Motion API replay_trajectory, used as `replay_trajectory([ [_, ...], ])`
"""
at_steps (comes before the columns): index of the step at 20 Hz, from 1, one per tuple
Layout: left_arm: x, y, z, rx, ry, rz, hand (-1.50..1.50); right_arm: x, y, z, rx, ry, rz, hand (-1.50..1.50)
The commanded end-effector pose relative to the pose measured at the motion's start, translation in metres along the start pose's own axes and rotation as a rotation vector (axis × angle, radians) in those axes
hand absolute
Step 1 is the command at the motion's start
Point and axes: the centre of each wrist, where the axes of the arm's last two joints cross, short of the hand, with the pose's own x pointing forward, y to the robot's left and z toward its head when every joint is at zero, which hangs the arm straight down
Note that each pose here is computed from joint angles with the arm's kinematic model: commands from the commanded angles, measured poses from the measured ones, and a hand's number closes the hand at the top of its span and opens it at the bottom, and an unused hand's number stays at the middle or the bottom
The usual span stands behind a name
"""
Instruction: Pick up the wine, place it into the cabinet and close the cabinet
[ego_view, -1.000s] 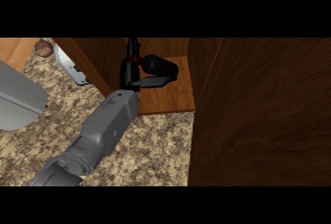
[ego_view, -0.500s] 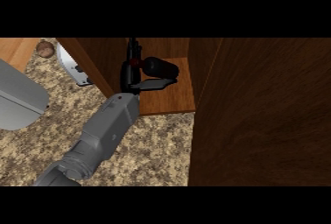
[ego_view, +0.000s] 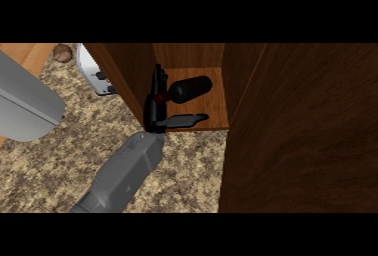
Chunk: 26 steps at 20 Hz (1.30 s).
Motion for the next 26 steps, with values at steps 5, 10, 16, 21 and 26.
replay_trajectory([
  [5, 0.02, -0.032, 0.065, -0.017, -0.027, 0.017, -1.5, 0.011, -0.001, 0.02, -0.031, -0.018, 0.006, -1.5],
  [10, 0.036, -0.042, 0.097, -0.059, -0.045, 0.076, -1.5, 0.007, -0.007, 0.013, -0.021, -0.021, -0.001, -1.5],
  [16, 0.074, -0.018, 0.128, -0.003, -0.053, 0.077, -1.5, 0.007, -0.007, 0.02, -0.036, -0.012, 0.012, -1.5],
  [21, 0.088, -0.024, 0.163, 0.015, -0.044, 0.054, -1.5, 0.018, 0.001, 0.022, -0.015, -0.016, 0.004, -1.5],
  [26, 0.116, 0.003, 0.175, -0.005, -0.059, 0.114, -1.5, 0.004, -0.007, 0.018, 0.018, -0.009, 0.005, -1.5],
])
